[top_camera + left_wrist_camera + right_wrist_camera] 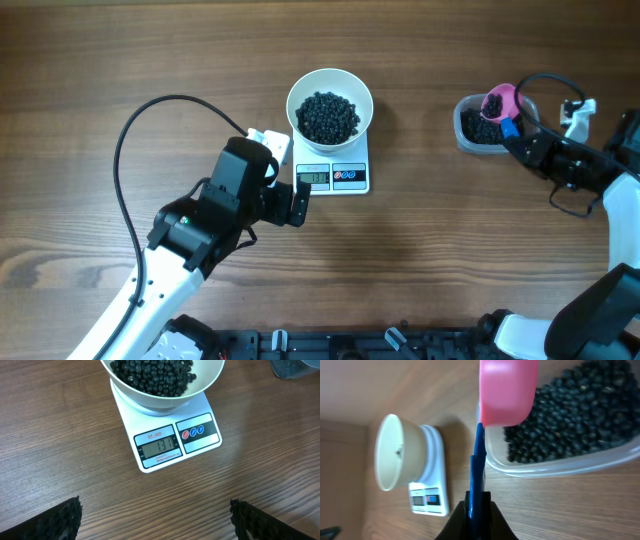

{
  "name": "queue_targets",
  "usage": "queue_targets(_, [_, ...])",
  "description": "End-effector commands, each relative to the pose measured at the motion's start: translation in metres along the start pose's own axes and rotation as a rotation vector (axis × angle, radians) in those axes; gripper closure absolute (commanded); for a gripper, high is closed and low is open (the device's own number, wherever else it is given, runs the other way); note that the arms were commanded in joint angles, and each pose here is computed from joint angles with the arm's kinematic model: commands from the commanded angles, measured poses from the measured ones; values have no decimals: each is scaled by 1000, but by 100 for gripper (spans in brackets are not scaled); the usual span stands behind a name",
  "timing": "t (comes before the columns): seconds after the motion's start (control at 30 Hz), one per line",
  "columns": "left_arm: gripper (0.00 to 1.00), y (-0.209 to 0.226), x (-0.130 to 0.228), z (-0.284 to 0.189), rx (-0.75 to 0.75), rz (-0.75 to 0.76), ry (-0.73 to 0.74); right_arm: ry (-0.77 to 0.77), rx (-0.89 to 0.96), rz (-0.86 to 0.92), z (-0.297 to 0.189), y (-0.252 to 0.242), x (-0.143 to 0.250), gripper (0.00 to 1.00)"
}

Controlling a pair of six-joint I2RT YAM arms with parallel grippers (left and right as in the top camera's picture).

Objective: Scoop item into bowl and weigh 150g on scale
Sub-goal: 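Lift the filled scoop and carry it over the white bowl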

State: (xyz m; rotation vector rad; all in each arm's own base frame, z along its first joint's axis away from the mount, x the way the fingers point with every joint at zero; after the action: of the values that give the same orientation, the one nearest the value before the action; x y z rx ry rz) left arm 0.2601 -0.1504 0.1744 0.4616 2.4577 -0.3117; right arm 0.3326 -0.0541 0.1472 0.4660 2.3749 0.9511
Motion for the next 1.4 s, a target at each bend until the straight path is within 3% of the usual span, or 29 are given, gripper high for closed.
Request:
queue_targets(0.0, [0,-1,-2,-1,-2,24,-6,-15,-162,47,-5,21,-6,96])
queue_targets(0.4, [0,-1,-2,-1,-2,24,-6,-9,-389,185,-6,67,-27,96])
queue_targets(0.83, [0,-1,-2,-1,-2,23,-6,160,-526,63,36,149,0,94])
queue_targets(1.07, [0,-1,-2,-1,-2,24,-6,179,-522,-48,61,180,16,91])
queue_targets(1.37, [0,-1,-2,-1,-2,24,-6,148,-408,-133,93,192,34,96])
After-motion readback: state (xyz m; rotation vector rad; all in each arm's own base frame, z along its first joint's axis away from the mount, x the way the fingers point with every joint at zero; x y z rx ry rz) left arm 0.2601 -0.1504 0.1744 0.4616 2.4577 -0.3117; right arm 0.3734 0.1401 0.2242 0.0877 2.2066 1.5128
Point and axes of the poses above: each gripper's point midway between its finger pads, its own z axis out along the fingers, its own y axis along the line the jaws close on, x = y × z, the point moved 1 cm from there along -z, back along the fingers, and after that the axes turned 3 degrees about z, right-handed, at the moved point
